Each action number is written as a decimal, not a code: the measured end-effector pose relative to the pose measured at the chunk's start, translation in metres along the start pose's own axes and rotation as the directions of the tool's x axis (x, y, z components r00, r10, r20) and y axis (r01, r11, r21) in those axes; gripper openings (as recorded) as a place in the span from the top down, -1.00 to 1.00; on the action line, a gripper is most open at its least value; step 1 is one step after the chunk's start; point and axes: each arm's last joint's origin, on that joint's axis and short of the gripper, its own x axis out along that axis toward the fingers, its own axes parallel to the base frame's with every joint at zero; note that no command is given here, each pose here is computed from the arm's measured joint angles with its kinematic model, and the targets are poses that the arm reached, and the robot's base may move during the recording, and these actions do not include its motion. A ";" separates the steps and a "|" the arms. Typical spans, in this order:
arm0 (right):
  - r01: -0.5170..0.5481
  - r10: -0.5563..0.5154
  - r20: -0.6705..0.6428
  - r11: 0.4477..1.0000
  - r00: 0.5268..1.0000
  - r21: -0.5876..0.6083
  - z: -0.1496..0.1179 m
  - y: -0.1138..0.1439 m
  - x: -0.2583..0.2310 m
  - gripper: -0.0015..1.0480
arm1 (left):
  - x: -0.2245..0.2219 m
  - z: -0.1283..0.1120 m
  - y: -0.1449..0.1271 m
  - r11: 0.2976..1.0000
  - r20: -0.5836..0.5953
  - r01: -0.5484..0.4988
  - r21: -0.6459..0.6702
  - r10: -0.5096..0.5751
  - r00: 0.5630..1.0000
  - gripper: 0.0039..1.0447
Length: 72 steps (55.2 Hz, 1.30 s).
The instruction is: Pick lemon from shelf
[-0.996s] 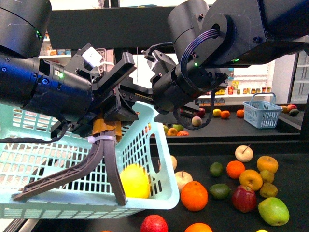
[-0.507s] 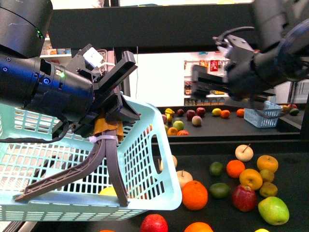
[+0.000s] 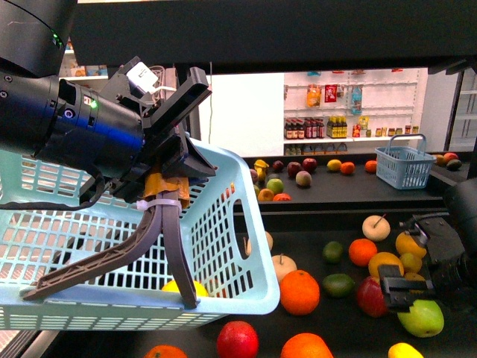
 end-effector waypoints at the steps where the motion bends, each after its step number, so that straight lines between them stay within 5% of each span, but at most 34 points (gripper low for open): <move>1: 0.008 -0.008 -0.012 1.000 1.000 0.004 -0.004 -0.003 0.003 -0.85 | 0.000 0.000 0.000 1.000 0.000 -0.001 0.000 0.001 1.000 0.79; 30: 0.073 -0.072 -0.210 0.997 0.975 -0.006 -0.070 -0.018 0.091 -0.85 | 0.000 0.000 0.000 1.000 -0.001 0.001 0.000 -0.001 1.000 0.79; 72: 0.115 -0.120 -0.220 0.993 0.968 -0.034 -0.065 -0.020 0.154 -0.85 | 0.000 0.000 0.000 1.000 0.000 0.000 0.001 0.000 1.000 0.79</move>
